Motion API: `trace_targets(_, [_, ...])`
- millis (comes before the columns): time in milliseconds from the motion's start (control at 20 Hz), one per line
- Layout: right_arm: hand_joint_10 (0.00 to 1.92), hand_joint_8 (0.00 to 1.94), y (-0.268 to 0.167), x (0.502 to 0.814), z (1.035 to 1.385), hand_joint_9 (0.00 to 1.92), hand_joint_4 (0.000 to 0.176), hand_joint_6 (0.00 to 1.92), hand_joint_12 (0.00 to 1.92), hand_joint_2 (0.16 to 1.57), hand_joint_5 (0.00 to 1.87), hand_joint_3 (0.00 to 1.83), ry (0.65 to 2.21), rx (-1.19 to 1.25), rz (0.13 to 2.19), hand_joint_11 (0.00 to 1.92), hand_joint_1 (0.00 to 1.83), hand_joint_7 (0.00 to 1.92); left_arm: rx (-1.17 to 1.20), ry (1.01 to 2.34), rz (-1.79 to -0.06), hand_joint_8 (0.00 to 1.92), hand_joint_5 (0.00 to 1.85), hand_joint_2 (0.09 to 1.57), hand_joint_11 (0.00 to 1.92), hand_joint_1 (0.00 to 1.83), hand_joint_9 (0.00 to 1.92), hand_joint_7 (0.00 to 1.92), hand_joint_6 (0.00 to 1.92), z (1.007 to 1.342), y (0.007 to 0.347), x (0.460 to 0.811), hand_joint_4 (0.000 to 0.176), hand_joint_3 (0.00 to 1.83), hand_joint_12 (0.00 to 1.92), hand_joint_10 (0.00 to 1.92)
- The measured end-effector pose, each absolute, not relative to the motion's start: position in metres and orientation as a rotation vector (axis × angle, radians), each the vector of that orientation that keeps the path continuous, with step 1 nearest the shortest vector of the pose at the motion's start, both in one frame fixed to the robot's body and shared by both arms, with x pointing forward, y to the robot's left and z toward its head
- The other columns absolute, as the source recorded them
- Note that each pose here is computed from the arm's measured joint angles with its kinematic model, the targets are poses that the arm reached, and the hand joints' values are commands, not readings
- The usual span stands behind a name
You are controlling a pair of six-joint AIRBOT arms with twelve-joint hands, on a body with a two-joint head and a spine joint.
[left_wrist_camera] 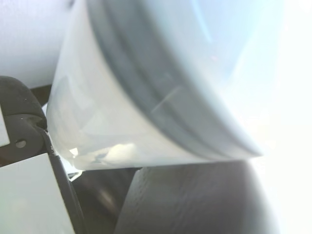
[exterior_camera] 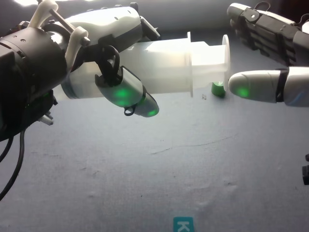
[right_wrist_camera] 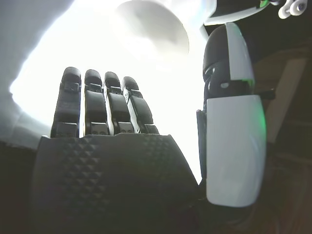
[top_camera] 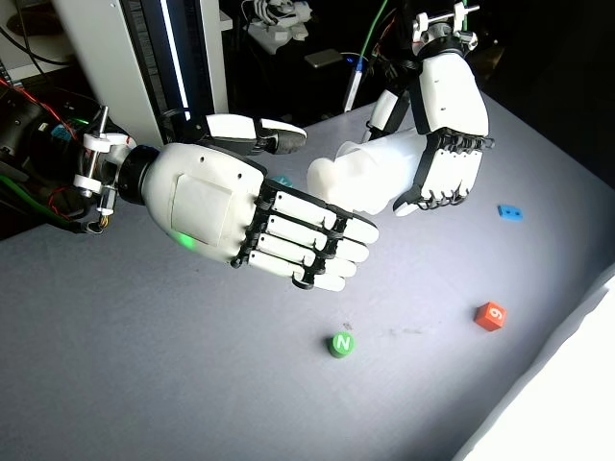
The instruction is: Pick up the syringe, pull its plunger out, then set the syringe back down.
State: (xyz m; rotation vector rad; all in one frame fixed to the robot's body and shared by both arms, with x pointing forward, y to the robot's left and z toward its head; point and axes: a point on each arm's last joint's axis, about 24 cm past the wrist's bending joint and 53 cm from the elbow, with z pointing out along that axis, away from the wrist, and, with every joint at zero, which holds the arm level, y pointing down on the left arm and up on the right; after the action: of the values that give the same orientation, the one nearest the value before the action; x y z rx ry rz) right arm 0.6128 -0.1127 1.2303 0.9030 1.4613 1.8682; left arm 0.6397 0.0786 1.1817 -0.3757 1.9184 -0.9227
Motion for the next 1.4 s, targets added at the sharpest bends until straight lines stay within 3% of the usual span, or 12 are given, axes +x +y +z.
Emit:
trace_targets(50, [0.0, 0.0, -0.111, 0.612, 1.231, 0.01, 0.0, 0.0, 0.01, 0.94, 0.01, 0.0, 1.466, 0.898, 1.876, 0.01, 0.92, 0.0, -0.375, 1.919, -0.923, 1.37, 1.07, 1.14, 0.55, 1.28, 0.76, 0.87, 0.63, 1.182, 0.079, 0.64, 0.0, 0.0, 1.42, 1.23])
trace_targets(200, [0.0, 0.0, -0.112, 0.613, 1.228, 0.0, 0.0, 0.0, 0.01, 0.94, 0.0, 0.0, 1.477, 0.906, 1.878, 0.02, 0.89, 0.0, -0.373, 1.915, -0.923, 1.35, 1.11, 1.12, 0.58, 1.26, 0.8, 0.9, 0.55, 1.184, 0.078, 0.64, 0.0, 0.0, 1.39, 1.13])
trace_targets(250, [0.0, 0.0, -0.113, 0.614, 1.229, 0.0, 0.0, 0.0, 0.01, 0.95, 0.0, 0.0, 1.476, 0.907, 1.879, 0.01, 0.89, 0.0, -0.371, 1.915, -0.923, 1.29, 1.02, 1.15, 0.54, 1.34, 0.75, 0.88, 0.69, 1.184, 0.078, 0.64, 0.0, 0.0, 1.43, 1.39])
trace_targets(400, [0.0, 0.0, -0.115, 0.616, 1.229, 0.0, 0.0, 0.0, 0.01, 0.94, 0.0, 0.0, 1.472, 0.907, 1.874, 0.0, 0.93, 0.0, -0.371, 1.915, -0.923, 1.29, 1.0, 1.16, 0.56, 1.36, 0.75, 0.87, 0.71, 1.184, 0.078, 0.64, 0.0, 0.0, 1.41, 1.45])
trace_targets(450, [0.0, 0.0, -0.116, 0.617, 1.229, 0.0, 0.0, 0.0, 0.02, 0.95, 0.0, 0.0, 1.471, 0.909, 1.874, 0.0, 0.91, 0.0, -0.37, 1.915, -0.921, 1.29, 1.1, 1.12, 0.57, 1.29, 0.8, 0.92, 0.58, 1.184, 0.079, 0.64, 0.0, 0.0, 1.42, 1.22])
trace_targets(550, [0.0, 0.0, -0.116, 0.617, 1.229, 0.0, 0.0, 0.0, 0.01, 0.95, 0.0, 0.0, 1.471, 0.91, 1.877, 0.0, 0.91, 0.0, -0.373, 1.912, -0.915, 1.27, 1.14, 1.1, 0.59, 1.27, 0.83, 0.95, 0.51, 1.184, 0.081, 0.643, 0.0, 0.0, 1.36, 1.08])
trace_targets(600, [0.0, 0.0, -0.114, 0.617, 1.228, 0.0, 0.0, 0.0, 0.0, 0.96, 0.0, 0.0, 1.472, 0.914, 1.88, 0.0, 0.9, 0.0, -0.373, 1.911, -0.911, 1.3, 1.13, 1.11, 0.57, 1.27, 0.82, 0.93, 0.52, 1.184, 0.082, 0.643, 0.0, 0.0, 1.38, 1.09])
trace_targets(650, [0.0, 0.0, -0.112, 0.616, 1.226, 0.0, 0.0, 0.0, 0.0, 0.96, 0.0, 0.01, 1.474, 0.92, 1.888, 0.0, 0.88, 0.0, -0.371, 1.91, -0.907, 1.31, 1.03, 1.16, 0.53, 1.34, 0.75, 0.86, 0.66, 1.184, 0.082, 0.643, 0.0, 0.0, 1.44, 1.39])
trace_targets(700, [0.0, 0.0, -0.109, 0.615, 1.225, 0.0, 0.0, 0.0, 0.0, 0.96, 0.0, 0.01, 1.48, 0.92, 1.894, 0.01, 0.88, 0.0, -0.371, 1.911, -0.908, 1.3, 1.0, 1.16, 0.52, 1.36, 0.73, 0.85, 0.74, 1.184, 0.082, 0.644, 0.0, 0.0, 1.45, 1.45])
trace_targets(1200, [0.0, 0.0, -0.096, 0.621, 1.217, 0.0, 0.0, 0.0, 0.0, 0.97, 0.01, 0.01, 1.478, 0.922, 1.923, 0.0, 0.9, 0.0, -0.363, 1.912, -0.907, 1.28, 1.01, 1.15, 0.57, 1.36, 0.75, 0.87, 0.68, 1.184, 0.082, 0.643, 0.0, 0.0, 1.4, 1.44])
trace_targets(1250, [0.0, 0.0, -0.094, 0.621, 1.216, 0.0, 0.0, 0.0, 0.0, 0.97, 0.0, 0.01, 1.478, 0.919, 1.927, 0.0, 0.89, 0.0, -0.364, 1.911, -0.905, 1.35, 1.08, 1.13, 0.6, 1.28, 0.78, 0.89, 0.6, 1.184, 0.082, 0.644, 0.0, 0.0, 1.38, 1.25])
trace_targets(1400, [0.0, 0.0, -0.092, 0.625, 1.214, 0.0, 0.0, 0.0, 0.0, 0.98, 0.0, 0.01, 1.474, 0.919, 1.93, 0.0, 0.89, 0.0, -0.363, 1.912, -0.906, 1.34, 0.97, 1.17, 0.56, 1.36, 0.74, 0.81, 0.83, 1.184, 0.082, 0.644, 0.0, 0.0, 1.39, 1.44])
